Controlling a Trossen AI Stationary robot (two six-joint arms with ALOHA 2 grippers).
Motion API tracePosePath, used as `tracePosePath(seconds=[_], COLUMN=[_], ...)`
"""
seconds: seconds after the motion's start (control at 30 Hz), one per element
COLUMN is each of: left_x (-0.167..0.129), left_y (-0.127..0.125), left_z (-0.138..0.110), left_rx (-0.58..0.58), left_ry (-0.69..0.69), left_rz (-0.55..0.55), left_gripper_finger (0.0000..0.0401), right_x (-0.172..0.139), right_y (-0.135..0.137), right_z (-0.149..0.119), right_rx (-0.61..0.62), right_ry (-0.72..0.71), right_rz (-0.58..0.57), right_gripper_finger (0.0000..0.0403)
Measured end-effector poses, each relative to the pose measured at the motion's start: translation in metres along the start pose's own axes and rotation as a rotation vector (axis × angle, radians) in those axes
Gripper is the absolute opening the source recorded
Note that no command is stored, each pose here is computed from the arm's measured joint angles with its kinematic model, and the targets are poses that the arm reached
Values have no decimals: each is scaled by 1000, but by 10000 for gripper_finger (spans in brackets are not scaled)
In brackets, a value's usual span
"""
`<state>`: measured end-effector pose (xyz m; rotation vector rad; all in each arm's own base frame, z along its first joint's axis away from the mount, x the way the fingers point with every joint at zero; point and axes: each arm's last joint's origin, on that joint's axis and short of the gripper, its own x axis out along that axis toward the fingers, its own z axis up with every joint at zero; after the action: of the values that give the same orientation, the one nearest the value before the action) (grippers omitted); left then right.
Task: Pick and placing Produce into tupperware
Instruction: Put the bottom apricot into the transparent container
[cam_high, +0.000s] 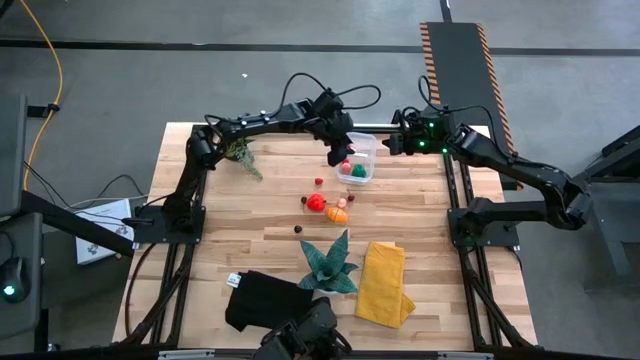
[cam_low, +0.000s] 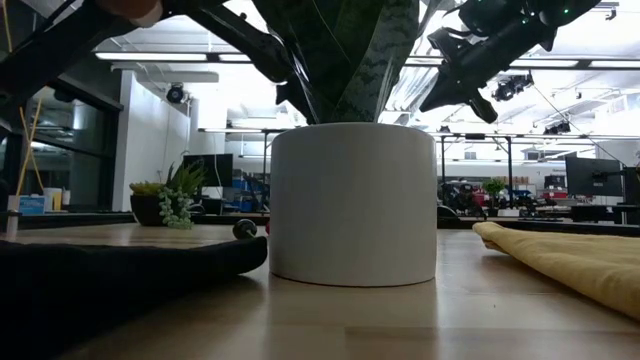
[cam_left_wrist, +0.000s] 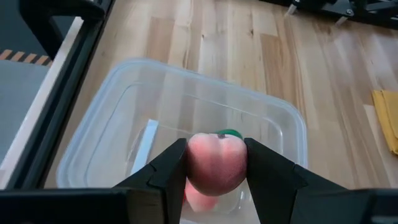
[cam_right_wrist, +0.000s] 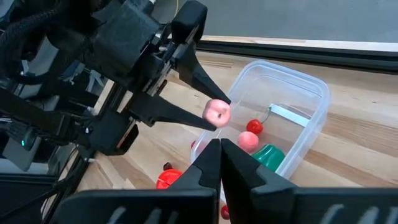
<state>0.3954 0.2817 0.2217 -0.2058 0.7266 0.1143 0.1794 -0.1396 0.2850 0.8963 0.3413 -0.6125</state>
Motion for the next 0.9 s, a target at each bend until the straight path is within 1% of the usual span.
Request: tracePosePath(seconds=[0.23,0.43,0.6,0.73,0.9], left_x=[2,5,7,12,12], left_y=[-3,-9,-15,-14,-14], left_z=[1,0,-2,-7,-8], left_rx=[19,74,111,100,99], left_ry=[10,39,72,107,116], left_rz=[31,58,50,54,57], left_gripper_finger=[138,138,138,138,138], right_x=[0,0,0,0,0], right_y=[0,0,0,0,0], right_z=[0,0,0,0,0], right_rx=[0,0,-2,-1,-1], right_ry=[-4,-6,-6,-5,-5], right_rz=[-5,-7,-7,-6,-6], right_gripper_finger=[0,0,0,0,0])
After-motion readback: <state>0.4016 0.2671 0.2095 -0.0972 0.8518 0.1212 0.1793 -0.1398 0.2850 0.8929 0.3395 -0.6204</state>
